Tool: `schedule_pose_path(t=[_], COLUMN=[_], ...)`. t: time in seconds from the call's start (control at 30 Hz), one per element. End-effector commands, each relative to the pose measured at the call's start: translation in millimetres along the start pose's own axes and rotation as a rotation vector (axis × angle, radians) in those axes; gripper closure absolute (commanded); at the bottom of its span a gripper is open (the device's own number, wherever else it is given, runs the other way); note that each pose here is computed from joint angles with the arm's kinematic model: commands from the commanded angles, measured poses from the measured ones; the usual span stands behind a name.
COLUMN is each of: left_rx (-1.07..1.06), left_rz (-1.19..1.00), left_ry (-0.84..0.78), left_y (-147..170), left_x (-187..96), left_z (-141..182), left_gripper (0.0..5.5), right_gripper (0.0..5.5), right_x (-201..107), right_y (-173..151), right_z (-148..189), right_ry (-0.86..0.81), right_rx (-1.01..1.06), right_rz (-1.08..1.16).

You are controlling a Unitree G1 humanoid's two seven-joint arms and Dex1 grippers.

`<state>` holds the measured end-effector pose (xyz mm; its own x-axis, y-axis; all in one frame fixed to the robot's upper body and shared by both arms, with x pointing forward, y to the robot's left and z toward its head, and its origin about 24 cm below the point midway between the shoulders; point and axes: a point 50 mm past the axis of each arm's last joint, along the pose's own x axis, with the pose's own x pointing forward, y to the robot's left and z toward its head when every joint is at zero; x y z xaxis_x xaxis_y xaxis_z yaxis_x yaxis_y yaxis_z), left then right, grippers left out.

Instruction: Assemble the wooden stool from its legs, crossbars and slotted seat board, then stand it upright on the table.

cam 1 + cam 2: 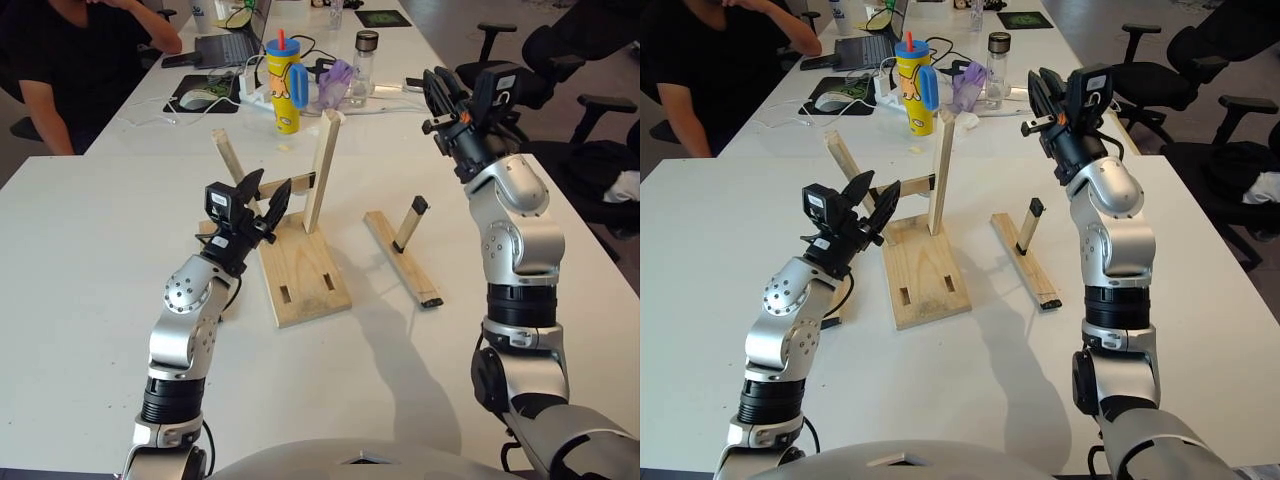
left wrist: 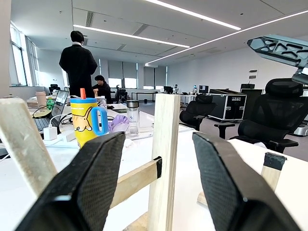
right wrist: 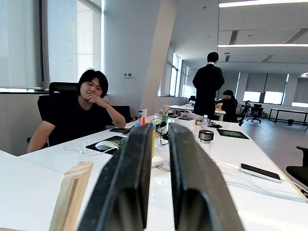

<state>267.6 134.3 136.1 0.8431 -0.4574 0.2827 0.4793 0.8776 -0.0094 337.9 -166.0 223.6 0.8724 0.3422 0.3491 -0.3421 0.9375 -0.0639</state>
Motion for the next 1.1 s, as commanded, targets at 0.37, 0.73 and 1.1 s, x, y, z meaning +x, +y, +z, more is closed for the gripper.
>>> schedule_pose_path(t=[0.37,0.73,1.1], left_rx=[0.012,0.001,0.0], left_rz=[0.03,0.033,0.029], left_ry=[-0.003,-0.006,-0.003], left_y=[6,1,1], left_x=[1,2,3], left_z=[1,-2,-4], left_gripper=[2.91,2.91,2.91], right_gripper=[5.49,5.49,5.49], right_x=[-109,-47,-4], right_y=[14,-4,-9], right_z=[-189,-124,-51], right_ry=[0.858,0.488,0.152], right_rx=[0.114,0.029,-0.076], right_rz=[-0.091,-0.124,-0.103])
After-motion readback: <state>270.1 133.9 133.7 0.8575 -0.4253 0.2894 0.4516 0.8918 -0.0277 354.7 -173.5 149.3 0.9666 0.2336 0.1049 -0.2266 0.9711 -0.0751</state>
